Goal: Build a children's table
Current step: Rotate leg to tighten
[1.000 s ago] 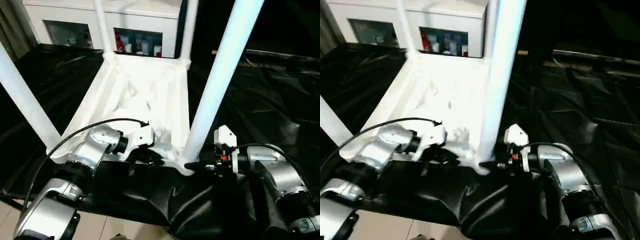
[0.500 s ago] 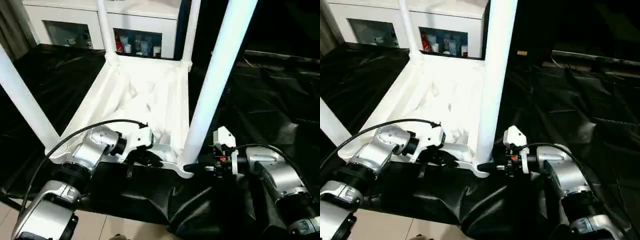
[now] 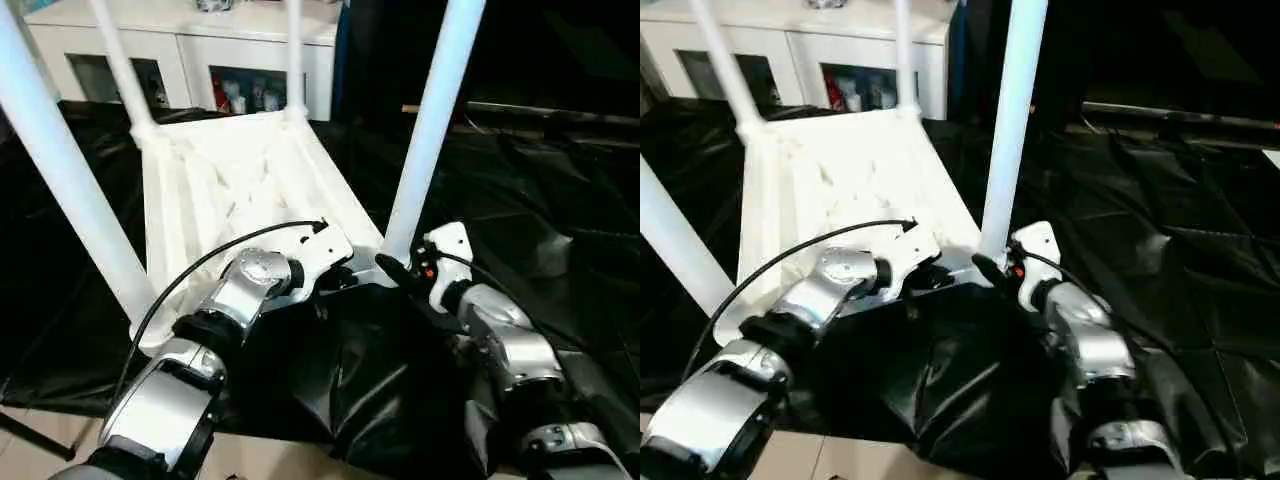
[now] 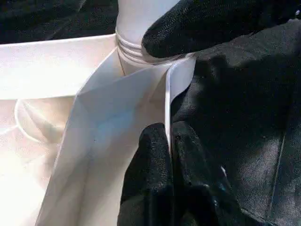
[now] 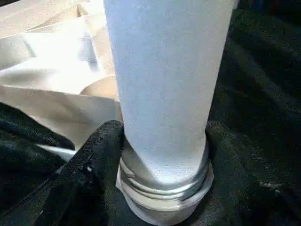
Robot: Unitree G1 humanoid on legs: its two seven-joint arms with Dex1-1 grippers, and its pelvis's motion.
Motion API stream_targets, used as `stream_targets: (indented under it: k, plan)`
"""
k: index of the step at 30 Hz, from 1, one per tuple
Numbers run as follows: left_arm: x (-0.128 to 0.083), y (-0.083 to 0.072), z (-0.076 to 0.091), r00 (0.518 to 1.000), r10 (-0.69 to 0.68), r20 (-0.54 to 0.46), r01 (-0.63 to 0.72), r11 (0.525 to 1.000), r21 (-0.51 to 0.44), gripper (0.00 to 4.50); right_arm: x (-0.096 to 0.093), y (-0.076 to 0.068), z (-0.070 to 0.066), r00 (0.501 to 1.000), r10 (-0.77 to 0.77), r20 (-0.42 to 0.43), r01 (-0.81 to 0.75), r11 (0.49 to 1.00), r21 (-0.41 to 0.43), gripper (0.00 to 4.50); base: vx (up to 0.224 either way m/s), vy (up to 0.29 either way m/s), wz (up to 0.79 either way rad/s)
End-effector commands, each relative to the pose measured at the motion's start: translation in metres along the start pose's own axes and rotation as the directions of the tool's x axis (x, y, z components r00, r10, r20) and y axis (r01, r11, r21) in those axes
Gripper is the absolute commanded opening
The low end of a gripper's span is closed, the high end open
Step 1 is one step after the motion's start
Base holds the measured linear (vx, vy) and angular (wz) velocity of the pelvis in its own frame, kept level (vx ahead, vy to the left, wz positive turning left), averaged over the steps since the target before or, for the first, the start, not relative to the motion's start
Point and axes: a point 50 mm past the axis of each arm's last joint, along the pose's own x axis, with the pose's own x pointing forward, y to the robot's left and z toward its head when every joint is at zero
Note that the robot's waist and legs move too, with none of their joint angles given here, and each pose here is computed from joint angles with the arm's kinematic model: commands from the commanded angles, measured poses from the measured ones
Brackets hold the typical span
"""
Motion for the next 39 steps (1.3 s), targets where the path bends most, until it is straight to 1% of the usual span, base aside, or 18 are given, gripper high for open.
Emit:
stream_targets:
  k: [1,2,4,5,9,10,11,14,15,20,22,25,29,34,36,37,38,39]
  plan:
    - [0.009,-0.007,0.015,0.995,-0.017,0.093,0.018,1.000,-0.004,0.00,0.007,0.028,-0.014,0.983,0.174,-0.049,-0.174,0.985,0.023,2.84,0.000,0.000,0.00]
    - [0.007,-0.007,0.014,0.995,-0.043,0.095,0.042,0.999,0.005,0.00,0.005,0.026,-0.011,0.979,0.199,-0.035,-0.198,0.980,0.032,3.03,0.000,0.000,0.00]
    - [0.004,-0.008,0.013,0.993,-0.069,0.100,0.067,0.998,0.018,0.00,0.003,0.024,-0.008,0.974,0.227,-0.028,-0.226,0.974,0.026,3.03,0.000,0.000,0.00]
    - [0.000,-0.010,0.011,0.985,-0.132,0.113,0.128,0.991,0.041,0.00,-0.002,0.022,-0.004,0.959,0.282,-0.027,-0.283,0.959,-0.007,3.27,0.000,0.000,0.00]
    - [-0.011,-0.014,0.004,0.961,-0.251,0.113,0.243,0.967,0.081,0.00,-0.015,0.018,0.001,0.910,0.412,-0.051,-0.415,0.907,-0.074,3.37,0.000,0.000,0.00]
    - [-0.017,-0.014,0.000,0.957,-0.271,0.105,0.260,0.959,0.110,0.00,-0.021,0.014,0.002,0.894,0.443,-0.067,-0.448,0.887,-0.114,3.37,0.000,0.000,0.00]
    - [-0.022,-0.015,-0.004,0.945,-0.310,0.102,0.297,0.947,0.122,0.00,-0.027,0.011,0.003,0.869,0.488,-0.079,-0.494,0.862,-0.109,3.37,0.000,0.000,0.00]
    - [-0.027,-0.017,-0.008,0.933,-0.346,0.099,0.334,0.935,0.121,0.00,-0.031,0.008,0.003,0.849,0.520,-0.094,-0.528,0.842,-0.110,3.37,0.000,0.000,0.00]
    - [-0.033,-0.019,-0.011,0.913,-0.396,0.100,0.385,0.916,0.113,0.00,-0.036,0.007,0.003,0.823,0.558,-0.109,-0.568,0.817,-0.106,3.37,0.000,0.000,0.00]
    - [-0.046,-0.020,-0.018,0.883,-0.464,0.071,0.456,0.884,0.106,0.00,-0.040,0.004,0.005,0.800,0.588,-0.121,-0.599,0.793,-0.106,3.37,0.000,0.000,0.00]
    - [-0.049,-0.019,-0.019,0.884,-0.462,0.069,0.454,0.884,0.108,0.00,-0.040,0.005,0.006,0.788,0.607,-0.106,-0.615,0.783,-0.090,3.04,0.000,0.000,0.00]
    - [-0.050,-0.018,-0.020,0.887,-0.456,0.069,0.447,0.888,0.110,0.00,-0.040,0.006,0.006,0.782,0.614,-0.102,-0.622,0.779,-0.083,3.01,0.000,0.000,0.00]
    - [-0.052,-0.018,-0.019,0.890,-0.449,0.077,0.440,0.892,0.107,0.00,-0.040,0.010,0.005,0.767,0.635,-0.099,-0.642,0.764,-0.072,2.57,0.000,0.000,0.00]
    - [-0.050,-0.017,-0.016,0.903,-0.419,0.097,0.410,0.907,0.098,0.00,-0.040,0.013,0.002,0.765,0.637,-0.095,-0.643,0.764,-0.056,2.51,0.000,0.000,0.00]
    - [-0.047,-0.014,-0.016,0.922,-0.375,0.097,0.367,0.926,0.089,0.00,-0.039,0.014,-0.001,0.781,0.618,-0.092,-0.623,0.781,-0.046,2.50,0.000,0.000,0.00]
    - [-0.043,-0.010,-0.016,0.946,-0.311,0.087,0.305,0.949,0.080,0.00,-0.036,0.013,-0.005,0.815,0.572,-0.095,-0.577,0.816,-0.038,2.50,0.000,0.000,0.00]
    - [-0.035,-0.003,-0.013,0.977,-0.193,0.086,0.189,0.980,0.055,0.00,-0.030,0.011,-0.012,0.875,0.474,-0.101,-0.478,0.878,-0.025,2.50,0.000,0.000,0.00]
    - [-0.033,-0.001,-0.012,0.982,-0.169,0.089,0.165,0.985,0.048,0.00,-0.028,0.011,-0.014,0.892,0.440,-0.104,-0.444,0.896,-0.019,2.50,0.000,0.000,0.00]
